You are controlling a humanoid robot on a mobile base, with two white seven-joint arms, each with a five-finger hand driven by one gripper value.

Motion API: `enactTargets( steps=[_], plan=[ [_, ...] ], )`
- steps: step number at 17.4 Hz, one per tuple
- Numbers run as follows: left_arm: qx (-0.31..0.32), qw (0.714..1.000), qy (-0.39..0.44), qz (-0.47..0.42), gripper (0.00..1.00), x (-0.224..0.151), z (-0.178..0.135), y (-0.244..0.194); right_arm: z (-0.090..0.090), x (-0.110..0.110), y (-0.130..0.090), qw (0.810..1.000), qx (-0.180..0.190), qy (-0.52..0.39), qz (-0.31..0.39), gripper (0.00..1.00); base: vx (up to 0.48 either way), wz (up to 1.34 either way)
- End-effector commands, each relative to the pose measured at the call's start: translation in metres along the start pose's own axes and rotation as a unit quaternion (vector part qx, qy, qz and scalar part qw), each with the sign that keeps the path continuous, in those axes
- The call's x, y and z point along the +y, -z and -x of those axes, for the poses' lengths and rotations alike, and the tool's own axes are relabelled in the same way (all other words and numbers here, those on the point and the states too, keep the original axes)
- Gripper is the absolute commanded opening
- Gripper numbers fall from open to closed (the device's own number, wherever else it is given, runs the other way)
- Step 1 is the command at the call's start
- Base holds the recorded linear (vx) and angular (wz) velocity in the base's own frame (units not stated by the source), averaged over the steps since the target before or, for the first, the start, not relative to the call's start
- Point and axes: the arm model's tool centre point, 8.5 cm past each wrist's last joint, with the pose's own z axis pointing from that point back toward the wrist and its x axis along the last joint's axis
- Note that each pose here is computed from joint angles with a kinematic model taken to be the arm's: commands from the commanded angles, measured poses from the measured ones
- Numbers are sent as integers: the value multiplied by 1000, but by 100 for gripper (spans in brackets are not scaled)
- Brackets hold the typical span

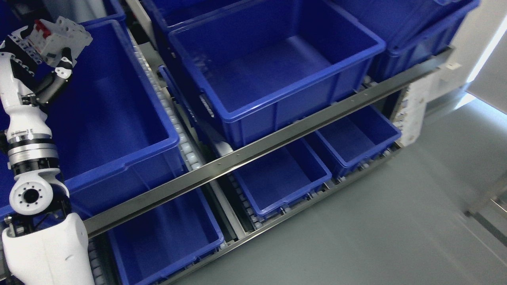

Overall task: Place circuit breaker on shelf
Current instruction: 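Lower the breaker into the upper blue bin and open the left hand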

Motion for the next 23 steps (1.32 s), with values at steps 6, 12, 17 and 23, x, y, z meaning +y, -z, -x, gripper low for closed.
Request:
enactTargets(
  steps=[6,12,17,23],
  plan=[
    [79,969,177,152,4,-17,12,89,-1,-10,1,1000,-8,-10,7,100,113,553],
    [170,906,254,294,5,-109,80,86,-1,-10,1,1000,-8,-10,7,100,78,255],
    [237,859,288,352,6,-119,137,64,-1,-10,1,1000,-8,-10,7,100,25,59],
    [284,841,279,366,6,-123,156,49,-1,-10,1,1000,-8,-10,7,100,-7,-22]
  ],
)
